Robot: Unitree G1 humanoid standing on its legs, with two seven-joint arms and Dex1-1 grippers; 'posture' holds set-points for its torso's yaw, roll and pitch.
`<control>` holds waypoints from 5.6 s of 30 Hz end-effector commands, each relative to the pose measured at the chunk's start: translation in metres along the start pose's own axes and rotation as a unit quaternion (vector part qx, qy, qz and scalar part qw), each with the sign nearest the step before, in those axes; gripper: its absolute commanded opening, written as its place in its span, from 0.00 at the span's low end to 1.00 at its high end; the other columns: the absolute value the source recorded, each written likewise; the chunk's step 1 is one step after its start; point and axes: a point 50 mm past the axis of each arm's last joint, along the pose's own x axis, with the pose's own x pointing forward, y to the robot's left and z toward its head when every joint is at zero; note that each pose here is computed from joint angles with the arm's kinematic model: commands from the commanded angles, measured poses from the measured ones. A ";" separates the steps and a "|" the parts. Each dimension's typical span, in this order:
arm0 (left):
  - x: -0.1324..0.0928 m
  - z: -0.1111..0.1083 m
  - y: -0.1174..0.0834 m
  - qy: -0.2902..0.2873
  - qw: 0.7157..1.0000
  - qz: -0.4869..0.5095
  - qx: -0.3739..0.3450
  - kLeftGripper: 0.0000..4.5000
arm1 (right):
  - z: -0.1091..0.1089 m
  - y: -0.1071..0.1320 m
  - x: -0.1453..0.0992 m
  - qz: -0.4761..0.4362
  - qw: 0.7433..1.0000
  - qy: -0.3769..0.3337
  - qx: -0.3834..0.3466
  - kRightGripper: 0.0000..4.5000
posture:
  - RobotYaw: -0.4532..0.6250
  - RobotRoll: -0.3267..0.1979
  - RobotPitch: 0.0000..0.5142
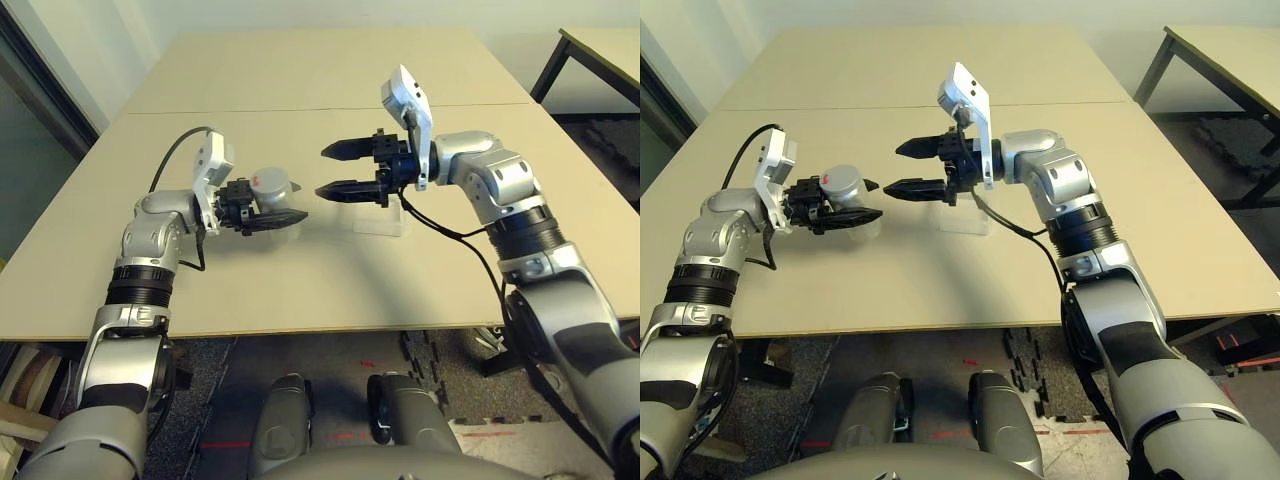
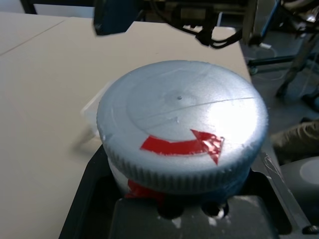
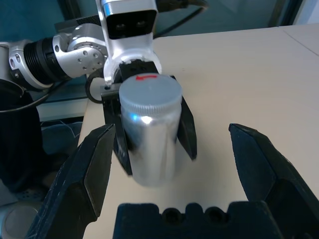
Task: Pour the medicine from the bottle into the box.
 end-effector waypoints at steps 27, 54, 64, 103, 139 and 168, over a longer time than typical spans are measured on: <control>0.024 0.005 -0.001 0.009 0.999 -0.047 0.009 0.63 | 0.005 0.012 0.037 0.030 0.999 -0.013 0.017 0.79 | 0.43 0.62 0.13; 0.030 0.022 -0.020 0.025 0.988 -0.150 0.025 0.63 | 0.006 0.029 0.029 0.190 0.981 -0.031 0.013 0.57 | 0.45 0.62 0.11; 0.030 0.022 -0.021 0.030 0.987 -0.155 0.030 0.63 | 0.006 0.030 0.028 0.193 0.981 -0.020 0.005 0.87 | 0.45 0.62 0.10; 0.010 0.014 -0.022 0.033 0.992 -0.119 0.019 0.63 | 0.005 -0.008 -0.029 0.046 0.998 -0.041 0.022 1.00 | 0.45 0.62 0.08; 0.013 0.012 -0.015 0.029 0.993 -0.109 0.025 0.63 | 0.013 0.020 0.040 0.118 0.992 -0.020 -0.033 1.00 | 0.44 0.62 0.06; 0.015 0.017 -0.016 0.025 0.993 -0.111 0.034 0.63 | 0.003 -0.009 0.028 0.042 0.998 -0.022 -0.031 1.00 | 0.45 0.62 0.05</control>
